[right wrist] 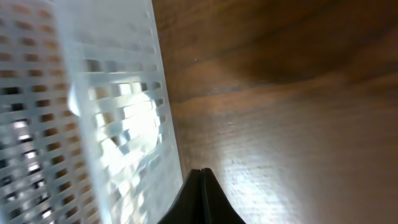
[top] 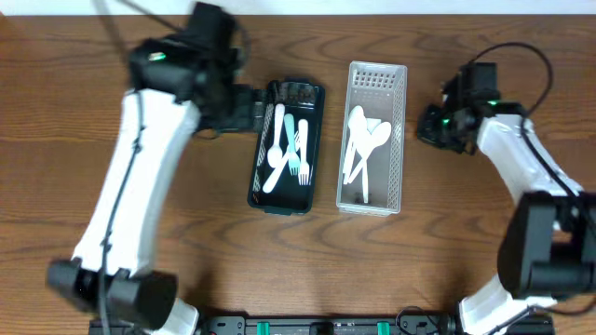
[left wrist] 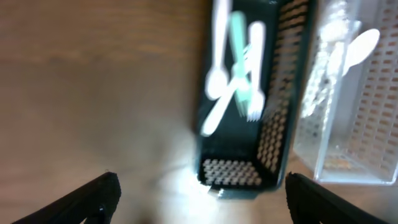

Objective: Pack container

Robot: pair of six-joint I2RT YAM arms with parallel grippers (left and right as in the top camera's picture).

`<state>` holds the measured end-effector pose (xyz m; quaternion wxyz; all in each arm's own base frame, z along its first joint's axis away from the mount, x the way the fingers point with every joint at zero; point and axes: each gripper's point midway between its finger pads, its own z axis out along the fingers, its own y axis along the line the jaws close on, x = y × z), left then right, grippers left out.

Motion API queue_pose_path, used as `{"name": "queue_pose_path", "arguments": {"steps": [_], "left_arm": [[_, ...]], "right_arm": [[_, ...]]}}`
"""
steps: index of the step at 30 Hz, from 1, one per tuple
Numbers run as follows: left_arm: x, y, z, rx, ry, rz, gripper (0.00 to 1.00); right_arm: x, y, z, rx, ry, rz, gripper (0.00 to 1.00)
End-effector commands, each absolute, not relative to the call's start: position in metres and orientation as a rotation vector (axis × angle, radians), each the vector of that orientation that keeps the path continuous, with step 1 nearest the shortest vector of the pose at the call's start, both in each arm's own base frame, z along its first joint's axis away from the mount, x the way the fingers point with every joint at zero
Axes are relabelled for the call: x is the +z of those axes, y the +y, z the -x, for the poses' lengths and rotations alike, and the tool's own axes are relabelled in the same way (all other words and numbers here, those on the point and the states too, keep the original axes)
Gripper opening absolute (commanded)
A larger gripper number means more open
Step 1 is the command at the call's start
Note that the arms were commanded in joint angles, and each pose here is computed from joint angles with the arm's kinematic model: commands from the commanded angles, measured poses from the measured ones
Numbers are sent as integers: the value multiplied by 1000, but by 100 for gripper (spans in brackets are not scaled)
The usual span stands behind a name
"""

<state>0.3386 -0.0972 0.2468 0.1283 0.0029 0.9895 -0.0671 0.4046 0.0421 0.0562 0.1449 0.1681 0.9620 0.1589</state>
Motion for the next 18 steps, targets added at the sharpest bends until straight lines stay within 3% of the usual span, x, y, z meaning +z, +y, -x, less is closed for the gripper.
{"name": "queue_pose_path", "arguments": {"steps": [1, 5, 12, 18], "left_arm": [[266, -58, -327, -107, 2843, 100, 88], [277, -13, -304, 33, 2851, 238, 90], [286, 16, -288, 51, 2830, 374, 90], [287, 19, -287, 53, 2825, 388, 100]], "right_arm": [[26, 51, -398, 463, 2843, -521, 1], [15, 83, -399, 684, 2859, -415, 1], [23, 132, -399, 893, 2813, -143, 1], [28, 153, -394, 957, 2787, 13, 1]]}}
